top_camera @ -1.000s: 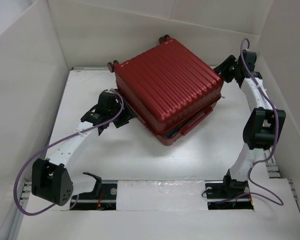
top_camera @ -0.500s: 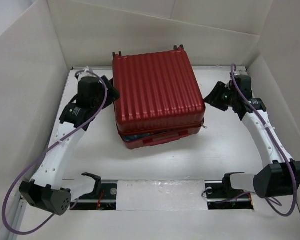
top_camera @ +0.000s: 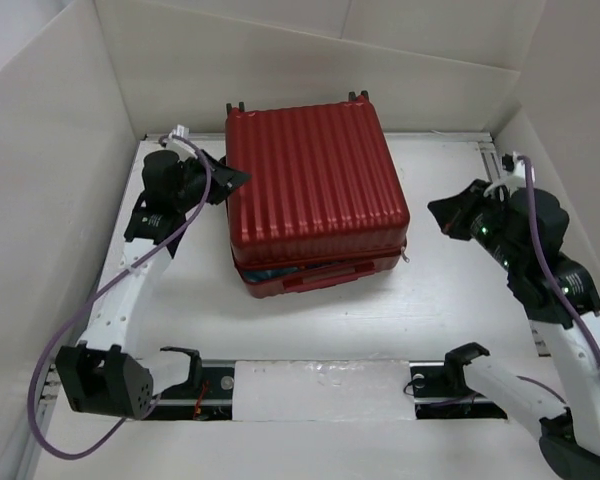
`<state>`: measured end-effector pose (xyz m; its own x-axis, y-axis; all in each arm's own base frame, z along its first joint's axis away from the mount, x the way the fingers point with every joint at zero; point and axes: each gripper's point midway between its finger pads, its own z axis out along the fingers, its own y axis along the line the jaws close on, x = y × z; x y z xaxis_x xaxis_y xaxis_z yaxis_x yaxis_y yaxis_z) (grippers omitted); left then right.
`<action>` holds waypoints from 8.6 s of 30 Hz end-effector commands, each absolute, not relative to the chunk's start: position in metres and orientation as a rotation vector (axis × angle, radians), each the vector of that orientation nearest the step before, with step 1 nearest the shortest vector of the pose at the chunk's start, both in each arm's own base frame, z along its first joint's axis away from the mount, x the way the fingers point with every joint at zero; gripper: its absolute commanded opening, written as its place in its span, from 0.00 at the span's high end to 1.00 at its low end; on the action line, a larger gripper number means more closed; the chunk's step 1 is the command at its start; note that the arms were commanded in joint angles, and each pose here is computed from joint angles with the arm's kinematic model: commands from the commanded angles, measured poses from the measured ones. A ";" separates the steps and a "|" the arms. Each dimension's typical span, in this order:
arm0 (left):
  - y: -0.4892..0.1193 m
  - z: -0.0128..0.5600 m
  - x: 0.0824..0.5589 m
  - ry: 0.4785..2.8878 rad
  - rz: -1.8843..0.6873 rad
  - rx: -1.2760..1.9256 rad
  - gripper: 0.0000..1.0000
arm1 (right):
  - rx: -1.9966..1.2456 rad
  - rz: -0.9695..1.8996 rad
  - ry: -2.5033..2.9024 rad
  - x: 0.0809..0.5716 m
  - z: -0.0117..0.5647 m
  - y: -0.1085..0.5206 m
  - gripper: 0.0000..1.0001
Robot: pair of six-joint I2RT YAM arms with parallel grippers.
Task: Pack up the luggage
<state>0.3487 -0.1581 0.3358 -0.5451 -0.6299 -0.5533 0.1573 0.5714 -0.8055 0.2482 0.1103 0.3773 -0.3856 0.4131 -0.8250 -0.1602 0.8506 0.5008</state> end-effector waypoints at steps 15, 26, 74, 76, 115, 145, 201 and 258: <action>-0.112 0.234 0.265 2.180 -0.561 -0.458 1.00 | 0.325 0.364 2.203 0.224 0.239 0.088 0.75; -0.141 0.191 0.238 2.306 -0.752 -0.364 0.77 | 0.177 0.415 2.287 0.257 0.198 0.117 0.33; -0.156 0.137 0.237 2.374 -0.796 -0.468 0.83 | 0.270 0.737 2.208 0.345 0.234 0.214 0.77; -0.156 0.146 0.238 2.361 -0.807 -0.474 0.83 | 0.292 0.699 2.164 0.339 0.250 0.198 0.67; -0.097 0.160 0.245 2.262 -0.473 -0.604 0.61 | -0.064 0.496 2.265 0.278 0.161 0.179 0.56; -0.107 0.195 0.239 2.052 -0.664 -0.508 0.64 | 0.016 0.630 2.043 0.265 0.161 0.182 0.65; -0.222 0.178 0.225 1.805 -1.229 -0.284 1.00 | -0.291 1.305 1.862 0.182 0.246 0.419 1.00; -0.196 0.148 0.218 1.962 -0.863 -0.238 0.73 | 0.053 0.297 1.873 0.317 0.186 0.140 0.63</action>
<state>0.2141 -0.1939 0.1405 -0.5547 -0.4784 -0.6808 0.1497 0.7475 -0.6472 0.2879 0.1151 0.1336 -0.4706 0.1342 -0.8721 0.0014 0.9885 0.1514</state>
